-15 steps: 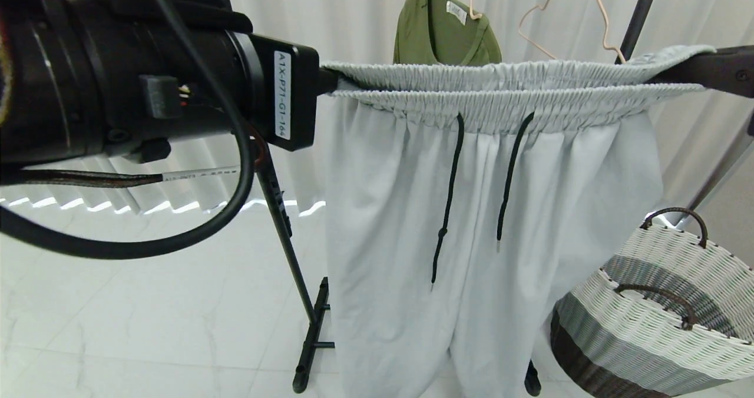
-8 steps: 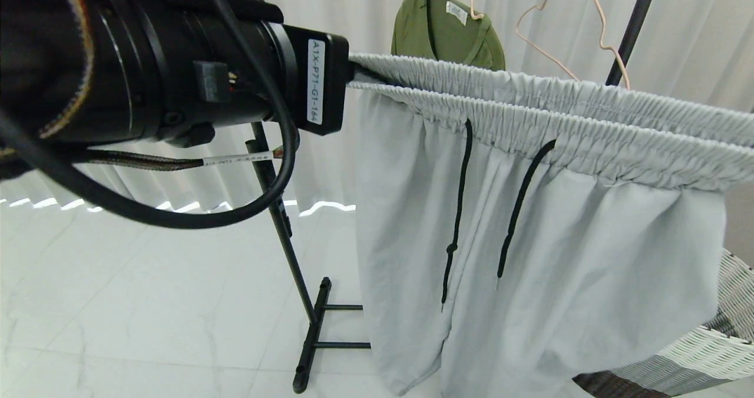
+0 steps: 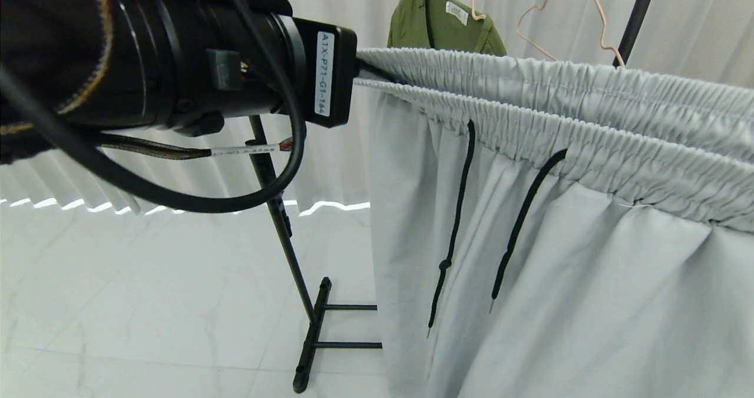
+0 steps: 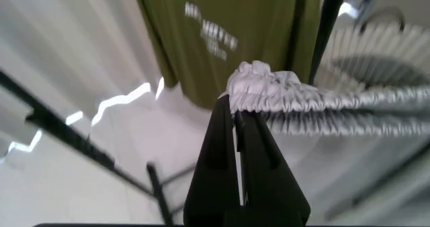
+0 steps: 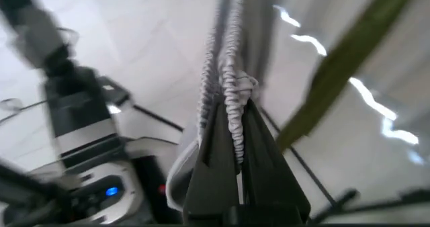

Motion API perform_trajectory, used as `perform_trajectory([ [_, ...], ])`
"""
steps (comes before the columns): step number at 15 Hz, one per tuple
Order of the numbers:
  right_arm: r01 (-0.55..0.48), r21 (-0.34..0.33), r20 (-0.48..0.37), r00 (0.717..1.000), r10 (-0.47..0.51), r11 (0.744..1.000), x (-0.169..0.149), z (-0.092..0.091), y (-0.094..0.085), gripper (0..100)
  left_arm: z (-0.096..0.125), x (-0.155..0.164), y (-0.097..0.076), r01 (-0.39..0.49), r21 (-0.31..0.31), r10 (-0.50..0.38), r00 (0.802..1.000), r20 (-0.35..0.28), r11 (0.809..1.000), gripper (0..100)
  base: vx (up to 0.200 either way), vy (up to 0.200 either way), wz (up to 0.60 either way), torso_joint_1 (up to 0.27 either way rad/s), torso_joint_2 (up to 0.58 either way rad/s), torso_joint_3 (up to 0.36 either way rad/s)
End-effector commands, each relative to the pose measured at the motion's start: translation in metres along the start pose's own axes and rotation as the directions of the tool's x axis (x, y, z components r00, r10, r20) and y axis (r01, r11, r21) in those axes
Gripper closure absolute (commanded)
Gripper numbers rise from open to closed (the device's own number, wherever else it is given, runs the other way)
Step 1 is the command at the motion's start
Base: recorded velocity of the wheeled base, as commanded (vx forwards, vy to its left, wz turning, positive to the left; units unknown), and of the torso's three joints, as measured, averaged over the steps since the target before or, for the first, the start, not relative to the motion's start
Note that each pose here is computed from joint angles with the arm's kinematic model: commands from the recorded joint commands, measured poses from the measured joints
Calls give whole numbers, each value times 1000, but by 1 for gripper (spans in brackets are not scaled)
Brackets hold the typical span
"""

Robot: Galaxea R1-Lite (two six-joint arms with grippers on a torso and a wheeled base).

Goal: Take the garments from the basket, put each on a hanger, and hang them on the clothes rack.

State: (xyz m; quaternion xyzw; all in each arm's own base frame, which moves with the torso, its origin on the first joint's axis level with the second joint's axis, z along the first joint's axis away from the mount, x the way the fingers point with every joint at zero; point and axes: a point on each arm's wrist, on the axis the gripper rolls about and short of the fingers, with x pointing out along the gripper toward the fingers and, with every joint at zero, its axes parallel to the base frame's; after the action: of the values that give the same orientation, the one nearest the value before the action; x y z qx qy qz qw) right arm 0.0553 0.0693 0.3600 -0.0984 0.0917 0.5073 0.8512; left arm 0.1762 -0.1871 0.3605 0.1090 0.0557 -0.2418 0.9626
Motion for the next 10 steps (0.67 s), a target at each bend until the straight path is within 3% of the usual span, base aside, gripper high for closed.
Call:
perform_trajectory([
  [1,133,8,-17,991,-133,991,12,3,-10,100,1,-24,9,4,-5,-5,1000,-29,1000,100,0,0,0,0,0,0],
  [3,193,11,52,980,-193,981,34,14,-23,100,-6,-53,18,23,-15,-24,994,-107,1000,100,0,0,0,0,0,0],
  [5,199,5,112,974,-198,980,57,23,-31,100,-8,-78,19,66,-28,-69,989,-134,997,100,0,0,0,0,0,0],
  [8,182,-12,231,957,-175,983,110,40,-47,100,-8,-121,16,213,-15,-213,972,-99,977,100,0,0,0,0,0,0],
  [10,178,-15,239,956,-169,984,124,46,-50,100,-6,-135,11,294,-5,-294,954,-64,956,100,0,0,0,0,0,0],
])
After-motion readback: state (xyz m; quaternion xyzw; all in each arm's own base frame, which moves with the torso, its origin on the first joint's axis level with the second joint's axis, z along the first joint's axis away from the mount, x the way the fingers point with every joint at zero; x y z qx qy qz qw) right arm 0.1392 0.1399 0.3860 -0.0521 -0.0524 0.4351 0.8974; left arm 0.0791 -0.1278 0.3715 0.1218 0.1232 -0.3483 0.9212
